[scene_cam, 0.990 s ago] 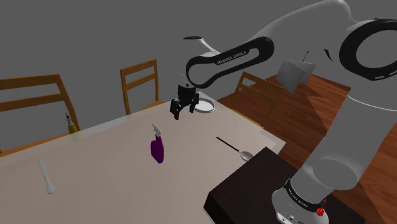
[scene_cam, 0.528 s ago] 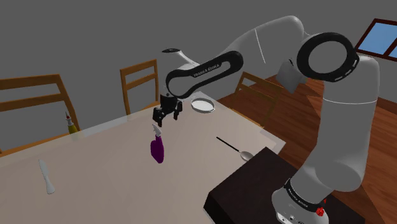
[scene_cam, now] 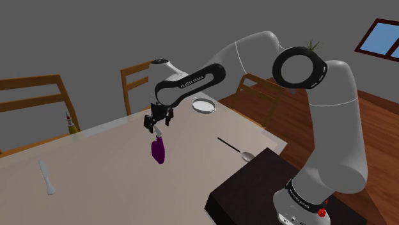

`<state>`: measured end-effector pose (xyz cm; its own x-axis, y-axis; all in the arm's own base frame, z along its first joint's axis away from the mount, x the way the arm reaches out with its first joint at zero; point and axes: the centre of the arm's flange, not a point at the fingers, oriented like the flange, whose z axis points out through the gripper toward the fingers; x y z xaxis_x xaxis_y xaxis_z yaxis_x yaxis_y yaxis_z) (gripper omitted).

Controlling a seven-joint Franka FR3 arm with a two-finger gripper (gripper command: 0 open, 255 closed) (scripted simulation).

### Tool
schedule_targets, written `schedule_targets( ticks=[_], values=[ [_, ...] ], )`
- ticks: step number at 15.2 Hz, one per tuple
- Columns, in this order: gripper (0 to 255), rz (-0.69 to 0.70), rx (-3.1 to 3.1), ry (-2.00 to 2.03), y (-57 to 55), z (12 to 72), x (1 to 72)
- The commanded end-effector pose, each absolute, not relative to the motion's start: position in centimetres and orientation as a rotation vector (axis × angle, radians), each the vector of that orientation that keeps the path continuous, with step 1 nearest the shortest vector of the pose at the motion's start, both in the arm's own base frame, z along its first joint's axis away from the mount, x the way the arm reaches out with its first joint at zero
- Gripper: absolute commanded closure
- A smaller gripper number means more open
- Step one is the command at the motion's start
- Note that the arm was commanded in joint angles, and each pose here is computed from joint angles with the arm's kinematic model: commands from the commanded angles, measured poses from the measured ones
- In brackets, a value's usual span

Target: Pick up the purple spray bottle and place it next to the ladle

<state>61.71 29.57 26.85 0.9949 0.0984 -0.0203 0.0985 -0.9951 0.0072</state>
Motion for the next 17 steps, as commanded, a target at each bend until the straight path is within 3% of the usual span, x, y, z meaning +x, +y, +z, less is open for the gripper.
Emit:
schedule_targets(
  ticks=[1, 11, 12, 17],
  values=[
    [0, -0.031, 3.129, 0.154, 29.6, 25.8, 61.7],
    [0, -0.031, 3.129, 0.154, 29.6, 24.4, 61.7],
    [255, -0.031, 3.129, 0.154, 29.6, 24.4, 61.7],
    [255, -0.031, 3.129, 0.154, 29.6, 24.4, 61.7]
  ],
)
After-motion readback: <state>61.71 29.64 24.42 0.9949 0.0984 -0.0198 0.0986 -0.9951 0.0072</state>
